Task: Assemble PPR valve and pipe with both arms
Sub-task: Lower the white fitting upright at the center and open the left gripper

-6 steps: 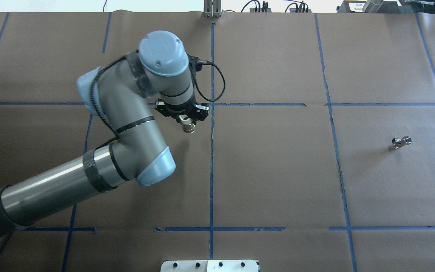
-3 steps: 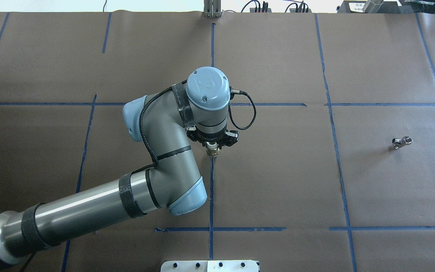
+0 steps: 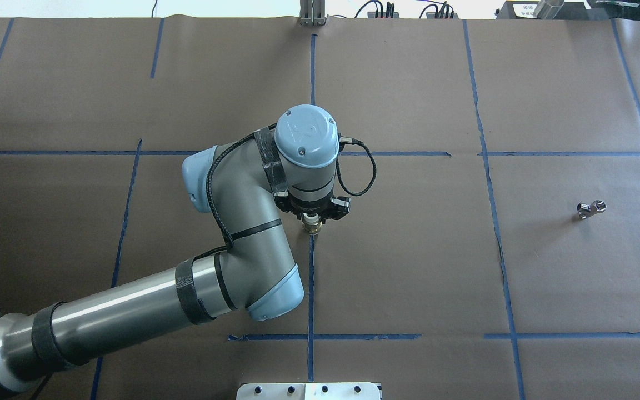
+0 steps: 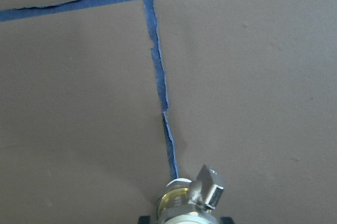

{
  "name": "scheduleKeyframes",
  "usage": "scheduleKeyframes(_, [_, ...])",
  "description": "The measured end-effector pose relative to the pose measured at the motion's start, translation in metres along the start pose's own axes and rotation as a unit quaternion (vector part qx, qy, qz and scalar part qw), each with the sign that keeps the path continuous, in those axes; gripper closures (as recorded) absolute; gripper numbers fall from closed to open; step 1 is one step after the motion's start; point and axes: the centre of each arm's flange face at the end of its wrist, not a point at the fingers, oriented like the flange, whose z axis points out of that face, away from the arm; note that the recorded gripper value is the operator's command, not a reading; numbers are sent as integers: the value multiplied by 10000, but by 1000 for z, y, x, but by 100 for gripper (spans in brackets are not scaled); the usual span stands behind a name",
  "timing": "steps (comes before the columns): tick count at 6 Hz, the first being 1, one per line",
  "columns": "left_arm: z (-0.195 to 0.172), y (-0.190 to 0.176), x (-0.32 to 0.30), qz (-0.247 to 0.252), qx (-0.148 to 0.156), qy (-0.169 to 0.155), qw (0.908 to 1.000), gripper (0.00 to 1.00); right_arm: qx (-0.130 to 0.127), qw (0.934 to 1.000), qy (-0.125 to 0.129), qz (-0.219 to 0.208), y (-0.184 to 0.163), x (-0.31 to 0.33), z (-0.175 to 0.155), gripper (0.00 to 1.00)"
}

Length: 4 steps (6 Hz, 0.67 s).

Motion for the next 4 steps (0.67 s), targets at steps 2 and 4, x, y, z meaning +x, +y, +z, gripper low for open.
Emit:
scheduleKeyframes(2, [0, 0, 0, -16, 14, 24, 10000, 0, 0, 10000, 0, 0, 0, 0, 0, 0])
scheduleKeyframes(4, [-13, -2, 1, -22, 104, 158, 9998, 0, 1, 10000, 0, 4, 0, 0, 0, 0])
